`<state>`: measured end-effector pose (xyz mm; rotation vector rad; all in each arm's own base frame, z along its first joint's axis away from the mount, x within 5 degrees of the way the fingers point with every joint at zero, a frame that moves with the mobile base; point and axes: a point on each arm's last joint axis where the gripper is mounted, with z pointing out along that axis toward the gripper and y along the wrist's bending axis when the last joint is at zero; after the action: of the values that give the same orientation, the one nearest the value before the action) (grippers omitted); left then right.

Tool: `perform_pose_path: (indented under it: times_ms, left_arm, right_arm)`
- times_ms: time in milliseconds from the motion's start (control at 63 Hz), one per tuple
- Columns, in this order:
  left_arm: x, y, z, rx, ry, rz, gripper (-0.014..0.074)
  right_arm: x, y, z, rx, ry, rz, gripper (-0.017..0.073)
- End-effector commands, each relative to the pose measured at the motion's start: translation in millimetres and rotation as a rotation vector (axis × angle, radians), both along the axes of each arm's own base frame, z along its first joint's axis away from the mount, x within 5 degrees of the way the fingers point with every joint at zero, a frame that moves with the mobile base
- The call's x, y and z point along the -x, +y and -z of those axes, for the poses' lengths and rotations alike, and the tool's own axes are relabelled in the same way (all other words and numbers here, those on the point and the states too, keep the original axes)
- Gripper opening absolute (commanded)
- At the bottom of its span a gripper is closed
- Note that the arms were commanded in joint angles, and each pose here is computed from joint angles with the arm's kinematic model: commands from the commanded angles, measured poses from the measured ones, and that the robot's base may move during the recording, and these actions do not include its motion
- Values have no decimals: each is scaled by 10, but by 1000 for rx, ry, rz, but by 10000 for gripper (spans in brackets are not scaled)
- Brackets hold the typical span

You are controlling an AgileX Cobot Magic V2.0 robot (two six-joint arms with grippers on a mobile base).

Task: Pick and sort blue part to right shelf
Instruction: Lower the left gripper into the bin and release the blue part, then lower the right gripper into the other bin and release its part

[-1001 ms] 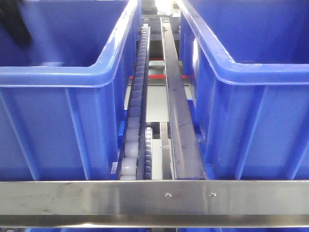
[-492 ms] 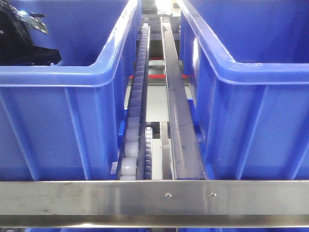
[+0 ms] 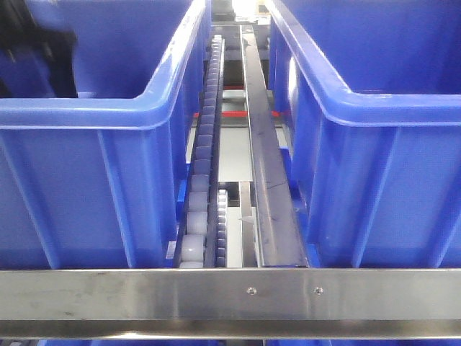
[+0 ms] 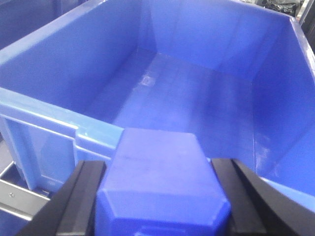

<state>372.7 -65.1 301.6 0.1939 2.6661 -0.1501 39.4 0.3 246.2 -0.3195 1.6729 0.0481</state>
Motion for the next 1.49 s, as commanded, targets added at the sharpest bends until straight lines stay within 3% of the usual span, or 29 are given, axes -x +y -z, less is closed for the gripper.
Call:
perform_pose_path:
  times_ms: [0, 222, 397, 540, 619, 762, 953, 1175, 1350, 1477]
  left_arm:
    - [313, 28, -549, 40, -177, 2, 613]
    - [1015, 53, -721, 61, -309, 29, 389]
    - [1599, 129, -831, 95, -486, 39, 253]
    - [2086, 241, -912, 111, -627, 44, 165]
    - [2347, 300, -949, 114, -712, 51, 122]
    - [2746, 391, -969, 138, -845, 45, 125]
    - [3042, 457, -869, 152, -922, 43, 125]
    - [3169, 483, -824, 164, -955, 42, 125]
    - [3178, 467, -827, 198, -951, 42, 125]
    - [3181, 458, -827, 206, -949, 58, 125]
  right_arm:
    - [19, 16, -180, -1, -130, -29, 197]
    - [19, 19, -189, -4, -140, -32, 197]
    - [51, 19, -304, -24, -198, -45, 197]
    - [160, -27, -619, -108, -263, -40, 197]
    - [155, -45, -801, -156, -216, -19, 197]
    - [-10, -15, -1117, -207, -79, 29, 197]
    - [-632, 214, -1380, -151, 178, 86, 197]
    - [-1484, 547, -1359, -99, 493, 148, 197]
    - [-2138, 575, -1171, -34, 700, 262, 197]
    - [-2601, 500, -946, 24, 811, 271, 197]
